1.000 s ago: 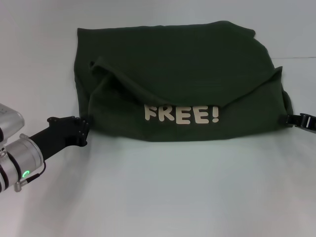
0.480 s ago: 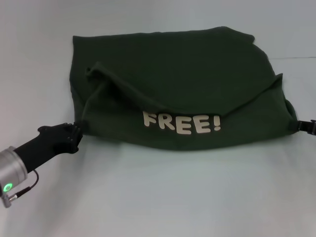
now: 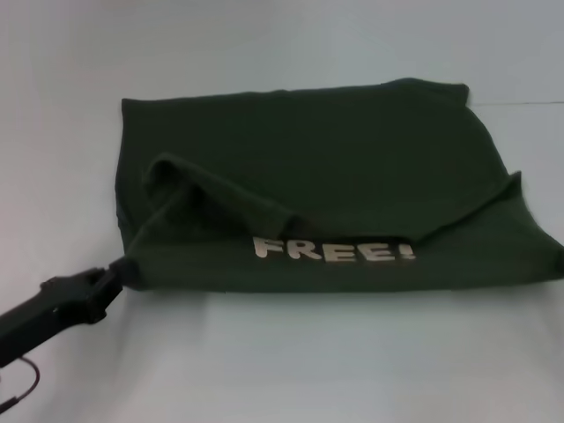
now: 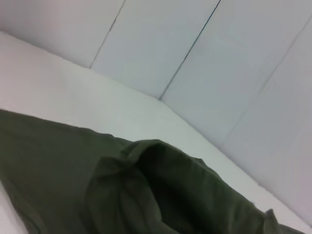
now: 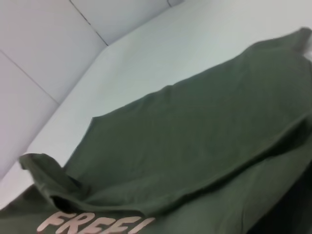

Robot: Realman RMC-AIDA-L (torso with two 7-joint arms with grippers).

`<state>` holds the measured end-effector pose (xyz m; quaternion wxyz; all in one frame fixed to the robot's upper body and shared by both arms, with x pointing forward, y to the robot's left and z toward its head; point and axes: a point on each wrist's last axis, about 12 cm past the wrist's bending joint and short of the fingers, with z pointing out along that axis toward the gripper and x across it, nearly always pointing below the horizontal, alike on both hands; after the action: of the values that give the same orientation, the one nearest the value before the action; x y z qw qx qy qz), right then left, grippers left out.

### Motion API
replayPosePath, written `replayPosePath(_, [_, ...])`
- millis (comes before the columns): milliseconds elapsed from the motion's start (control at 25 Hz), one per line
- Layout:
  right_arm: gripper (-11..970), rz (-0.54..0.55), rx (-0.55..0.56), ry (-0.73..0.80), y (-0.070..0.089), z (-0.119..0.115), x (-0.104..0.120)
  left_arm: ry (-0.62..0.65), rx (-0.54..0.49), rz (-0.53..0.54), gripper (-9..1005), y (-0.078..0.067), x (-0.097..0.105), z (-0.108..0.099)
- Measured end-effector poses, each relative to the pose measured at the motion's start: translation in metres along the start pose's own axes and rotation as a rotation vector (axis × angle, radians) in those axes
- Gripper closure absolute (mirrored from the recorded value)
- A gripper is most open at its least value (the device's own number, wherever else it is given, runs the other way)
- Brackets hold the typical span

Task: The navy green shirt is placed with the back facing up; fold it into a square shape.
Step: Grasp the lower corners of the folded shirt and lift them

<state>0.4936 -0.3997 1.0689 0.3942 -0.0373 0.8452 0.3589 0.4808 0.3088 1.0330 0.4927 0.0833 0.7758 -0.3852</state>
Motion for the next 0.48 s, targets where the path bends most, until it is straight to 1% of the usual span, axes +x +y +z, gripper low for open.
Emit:
replayPosePath(200, [933,-0.035,-0.033,0.009,0.003,-0.029,0.013,0.034,0.059,-0.050,966,-0.005,0.008,-0.014])
replayPosePath(240, [933,-0.035,-0.033,0.009,0.003,-0.029,0.013,0.042,0.071,-0.058,966,-0.006,0.009,-0.017])
replayPosePath(480, [932,-0.045,-0.067,0.042,0.006,-0.049,0.029,0.102,0.144,-0.093,964,-0.012,0.015,-0.030])
